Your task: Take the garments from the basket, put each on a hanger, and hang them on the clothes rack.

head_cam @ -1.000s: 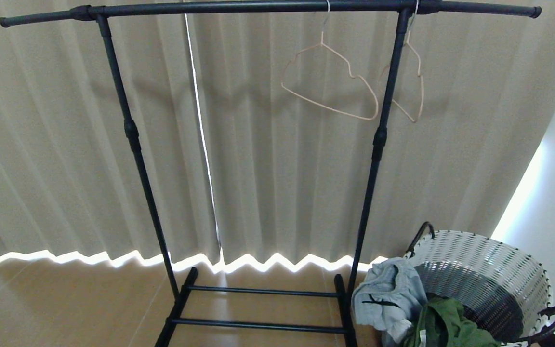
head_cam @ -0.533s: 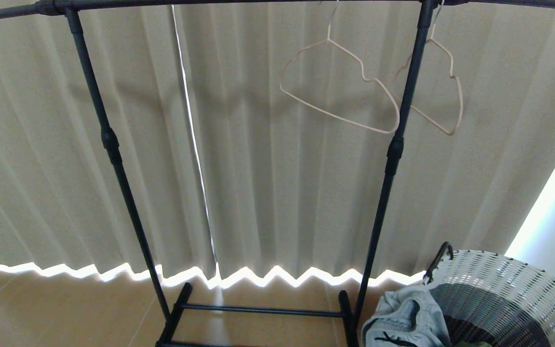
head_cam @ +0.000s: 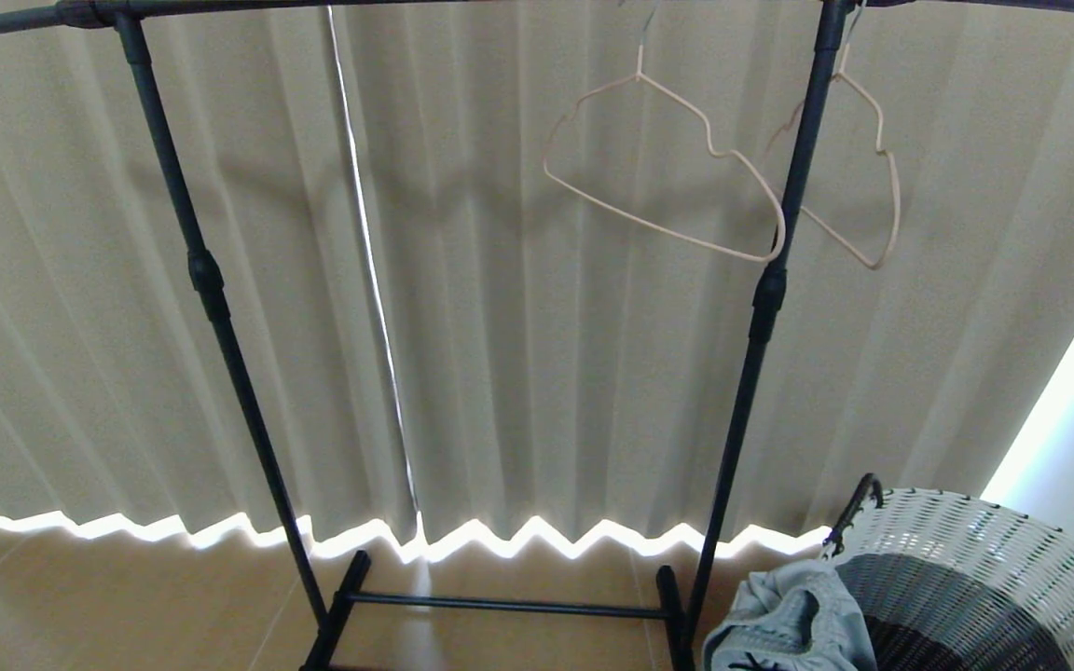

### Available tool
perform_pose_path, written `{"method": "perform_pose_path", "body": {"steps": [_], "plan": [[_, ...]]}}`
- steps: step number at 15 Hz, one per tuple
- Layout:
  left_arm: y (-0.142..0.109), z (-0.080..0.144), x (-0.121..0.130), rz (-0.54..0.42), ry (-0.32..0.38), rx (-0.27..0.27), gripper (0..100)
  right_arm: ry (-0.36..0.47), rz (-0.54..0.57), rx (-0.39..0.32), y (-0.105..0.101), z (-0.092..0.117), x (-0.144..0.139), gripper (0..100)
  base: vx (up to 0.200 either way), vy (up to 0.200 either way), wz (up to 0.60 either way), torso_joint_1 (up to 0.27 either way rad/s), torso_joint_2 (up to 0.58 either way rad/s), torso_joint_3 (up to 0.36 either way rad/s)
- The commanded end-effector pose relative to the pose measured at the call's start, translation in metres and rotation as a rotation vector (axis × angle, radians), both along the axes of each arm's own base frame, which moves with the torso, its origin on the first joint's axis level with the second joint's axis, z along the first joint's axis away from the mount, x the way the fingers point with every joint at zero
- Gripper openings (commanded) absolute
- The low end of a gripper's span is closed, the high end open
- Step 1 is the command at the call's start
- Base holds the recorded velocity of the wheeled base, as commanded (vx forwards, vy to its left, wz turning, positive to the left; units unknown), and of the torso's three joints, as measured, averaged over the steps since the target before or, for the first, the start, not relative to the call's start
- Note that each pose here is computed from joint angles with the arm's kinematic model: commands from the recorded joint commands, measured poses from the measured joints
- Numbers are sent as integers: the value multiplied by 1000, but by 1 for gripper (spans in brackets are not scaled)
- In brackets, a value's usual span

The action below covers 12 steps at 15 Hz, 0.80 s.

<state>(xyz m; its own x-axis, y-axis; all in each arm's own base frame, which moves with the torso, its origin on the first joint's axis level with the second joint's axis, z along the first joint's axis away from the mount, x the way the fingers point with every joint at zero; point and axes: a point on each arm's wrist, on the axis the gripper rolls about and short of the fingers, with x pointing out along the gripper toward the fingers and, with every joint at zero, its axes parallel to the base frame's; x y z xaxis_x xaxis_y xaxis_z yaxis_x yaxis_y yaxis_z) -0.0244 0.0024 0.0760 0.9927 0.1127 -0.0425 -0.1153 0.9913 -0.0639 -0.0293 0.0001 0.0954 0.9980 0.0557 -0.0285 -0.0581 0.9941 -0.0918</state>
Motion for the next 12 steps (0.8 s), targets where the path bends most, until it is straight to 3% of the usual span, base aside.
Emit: {"method": "perform_pose_path", "body": {"steps": [1, 6, 12], "plan": [[0, 0, 0, 1, 0, 0, 100, 131, 62, -37, -1, 19, 7, 100, 0, 0, 0, 0, 0, 0], [0, 0, 0, 1, 0, 0, 100, 549, 91, -138, 4, 38, 67, 100, 0, 0, 0, 0, 0, 0], [0, 0, 0, 1, 0, 0, 100, 807, 108, -337, 10, 19, 132, 100, 0, 0, 0, 0, 0, 0]]}}
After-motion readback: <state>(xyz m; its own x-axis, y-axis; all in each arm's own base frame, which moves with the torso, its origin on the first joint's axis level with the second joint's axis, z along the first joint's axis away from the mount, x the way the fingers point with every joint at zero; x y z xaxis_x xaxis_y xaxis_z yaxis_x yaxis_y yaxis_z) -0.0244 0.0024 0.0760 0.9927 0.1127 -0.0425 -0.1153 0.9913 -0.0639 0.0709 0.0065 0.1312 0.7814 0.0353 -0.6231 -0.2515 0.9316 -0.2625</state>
